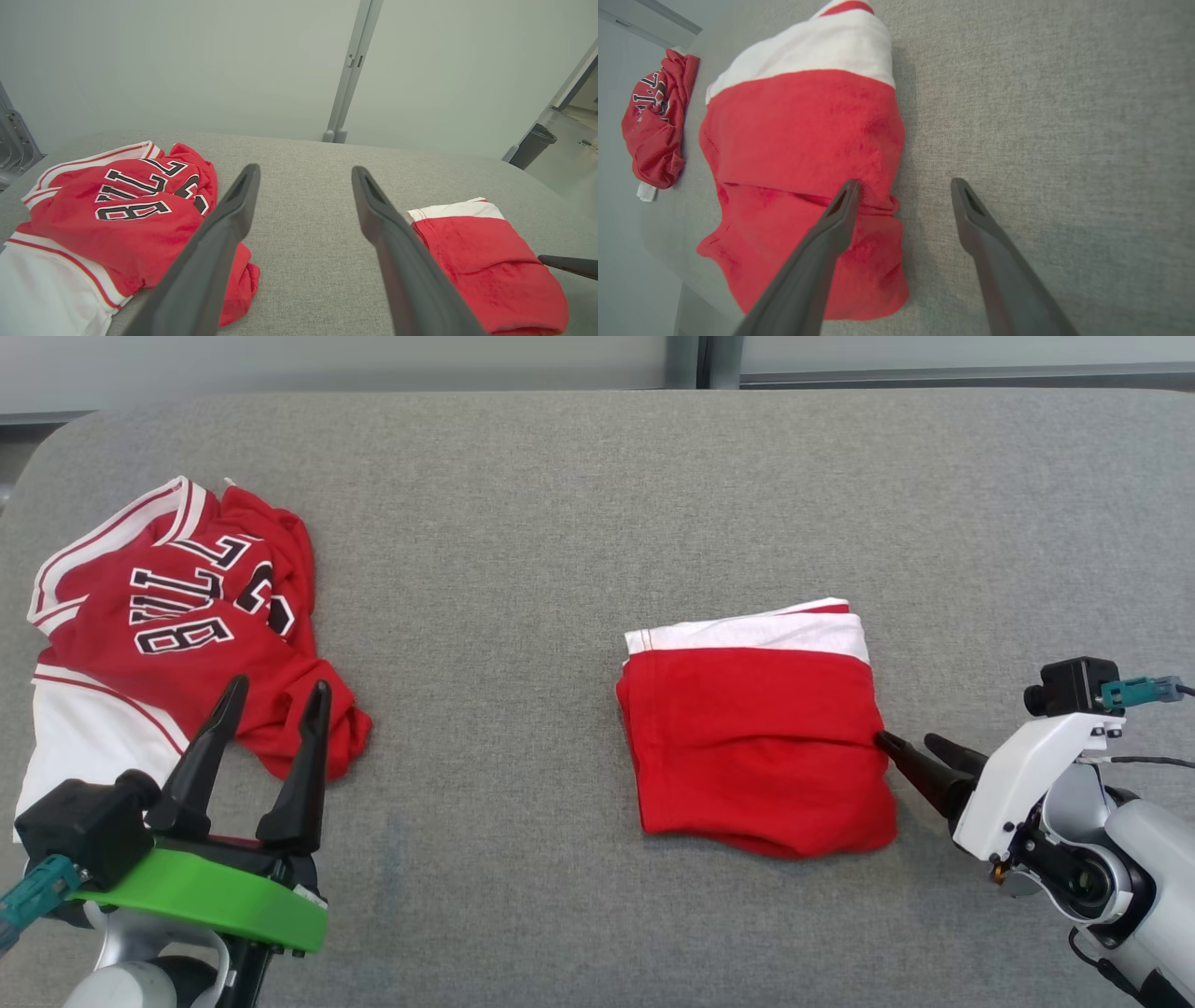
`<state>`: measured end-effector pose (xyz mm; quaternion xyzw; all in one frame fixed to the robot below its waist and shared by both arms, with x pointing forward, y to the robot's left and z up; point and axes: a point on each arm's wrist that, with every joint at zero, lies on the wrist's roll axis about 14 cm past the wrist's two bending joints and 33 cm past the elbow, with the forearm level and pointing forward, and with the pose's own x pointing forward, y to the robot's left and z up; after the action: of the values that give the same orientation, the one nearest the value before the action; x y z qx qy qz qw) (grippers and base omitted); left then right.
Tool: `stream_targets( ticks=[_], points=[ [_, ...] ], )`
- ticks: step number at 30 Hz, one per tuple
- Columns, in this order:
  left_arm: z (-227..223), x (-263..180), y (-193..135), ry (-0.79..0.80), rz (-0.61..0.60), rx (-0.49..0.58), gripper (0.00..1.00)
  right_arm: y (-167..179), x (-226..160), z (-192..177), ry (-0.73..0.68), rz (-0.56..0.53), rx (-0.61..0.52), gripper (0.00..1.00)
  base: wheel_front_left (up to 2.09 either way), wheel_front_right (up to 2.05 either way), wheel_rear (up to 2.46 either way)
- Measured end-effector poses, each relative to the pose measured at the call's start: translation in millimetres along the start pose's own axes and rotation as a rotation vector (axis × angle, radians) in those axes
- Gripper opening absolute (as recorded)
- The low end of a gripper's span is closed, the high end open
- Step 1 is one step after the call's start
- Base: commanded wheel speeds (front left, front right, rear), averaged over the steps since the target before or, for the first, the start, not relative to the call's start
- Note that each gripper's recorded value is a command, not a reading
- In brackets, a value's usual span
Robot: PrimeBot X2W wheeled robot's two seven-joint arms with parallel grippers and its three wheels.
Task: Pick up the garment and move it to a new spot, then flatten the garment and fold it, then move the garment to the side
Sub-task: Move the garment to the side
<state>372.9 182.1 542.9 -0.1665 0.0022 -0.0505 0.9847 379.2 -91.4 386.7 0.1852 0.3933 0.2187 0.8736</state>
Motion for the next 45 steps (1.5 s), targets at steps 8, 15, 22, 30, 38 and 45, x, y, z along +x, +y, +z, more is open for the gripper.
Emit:
stream_targets(
  ticks=[8, 15, 22, 30, 38, 45],
  points=[
    [-1, -4, 7, 0.007, 0.026, 0.003, 1.0, 6, 13, -9, 0.027, 0.025, 0.069, 1.0, 0.0, 0.0, 0.0],
    [-1, -9, 12, 0.007, 0.048, 0.003, 1.0, 25, 22, -19, 0.095, 0.105, 0.104, 0.0, 0.0, 0.0, 0.0],
    [-1, -8, 18, 0.009, 0.067, 0.007, 1.0, -4, 22, 16, 0.103, 0.048, 0.007, 0.0, 0.0, 0.0, 0.0],
    [-10, -2, 19, 0.042, 0.065, 0.006, 1.0, -67, 10, 121, -0.012, -0.175, -0.198, 0.0, 0.0, 0.0, 0.0],
    [-18, 14, 16, 0.077, 0.043, 0.008, 1.0, -132, -1, 161, 0.026, -0.395, -0.3, 0.0, 0.0, 0.0, 0.0],
    [-33, 20, 27, 0.126, 0.07, 0.017, 1.0, -188, -14, 174, 0.075, -0.56, -0.31, 0.0, 0.0, 0.0, 0.0]
  ],
)
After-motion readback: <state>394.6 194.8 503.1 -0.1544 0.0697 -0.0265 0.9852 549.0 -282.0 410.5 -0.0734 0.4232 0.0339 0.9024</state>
